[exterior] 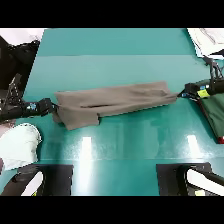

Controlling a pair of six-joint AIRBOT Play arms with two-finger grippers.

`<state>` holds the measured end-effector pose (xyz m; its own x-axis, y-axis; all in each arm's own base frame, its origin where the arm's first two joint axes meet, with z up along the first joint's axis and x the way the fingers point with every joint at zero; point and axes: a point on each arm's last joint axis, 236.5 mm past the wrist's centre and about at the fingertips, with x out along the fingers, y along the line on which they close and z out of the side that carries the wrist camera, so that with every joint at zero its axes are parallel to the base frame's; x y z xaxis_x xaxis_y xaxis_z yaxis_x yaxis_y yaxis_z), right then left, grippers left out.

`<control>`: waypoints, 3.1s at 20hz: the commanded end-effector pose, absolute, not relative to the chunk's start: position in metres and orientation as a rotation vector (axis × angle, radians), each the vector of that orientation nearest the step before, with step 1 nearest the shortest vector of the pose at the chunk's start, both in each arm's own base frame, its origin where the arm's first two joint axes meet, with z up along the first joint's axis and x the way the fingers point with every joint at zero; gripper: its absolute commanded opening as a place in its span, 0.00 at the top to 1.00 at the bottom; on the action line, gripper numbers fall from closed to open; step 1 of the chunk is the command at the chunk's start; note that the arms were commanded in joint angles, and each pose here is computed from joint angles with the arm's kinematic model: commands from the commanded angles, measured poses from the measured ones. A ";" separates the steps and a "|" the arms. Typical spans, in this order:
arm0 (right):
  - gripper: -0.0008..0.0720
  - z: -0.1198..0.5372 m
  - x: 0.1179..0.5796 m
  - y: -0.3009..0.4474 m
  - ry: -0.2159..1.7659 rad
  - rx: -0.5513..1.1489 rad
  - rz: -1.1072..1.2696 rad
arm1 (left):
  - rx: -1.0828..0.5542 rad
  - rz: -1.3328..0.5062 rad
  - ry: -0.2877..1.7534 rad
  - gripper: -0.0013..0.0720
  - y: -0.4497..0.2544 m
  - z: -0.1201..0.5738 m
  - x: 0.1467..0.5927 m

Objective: Fold the shirts.

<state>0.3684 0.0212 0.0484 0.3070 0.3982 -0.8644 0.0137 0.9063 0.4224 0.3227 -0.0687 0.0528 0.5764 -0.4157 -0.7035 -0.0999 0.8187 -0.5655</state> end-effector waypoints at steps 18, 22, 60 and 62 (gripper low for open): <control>0.19 0.013 0.484 0.030 1.257 0.397 0.292 | -0.635 -0.093 0.695 0.27 -0.024 0.089 0.453; 0.19 0.001 0.451 -0.004 1.391 0.466 0.291 | -0.589 -0.208 0.752 0.95 -0.047 0.105 0.443; 0.98 0.225 0.434 0.245 0.937 0.320 1.056 | -0.398 -0.656 1.267 0.95 -0.340 -0.053 0.470; 0.98 0.225 0.426 0.265 0.940 0.308 1.088 | -0.399 -0.654 1.258 0.95 -0.340 -0.053 0.472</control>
<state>0.4402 0.2335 0.2115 0.1665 0.8431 -0.5113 -0.5695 0.5056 0.6481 0.4691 -0.3388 -0.0458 0.1640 -0.6561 -0.7367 0.2426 0.7507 -0.6145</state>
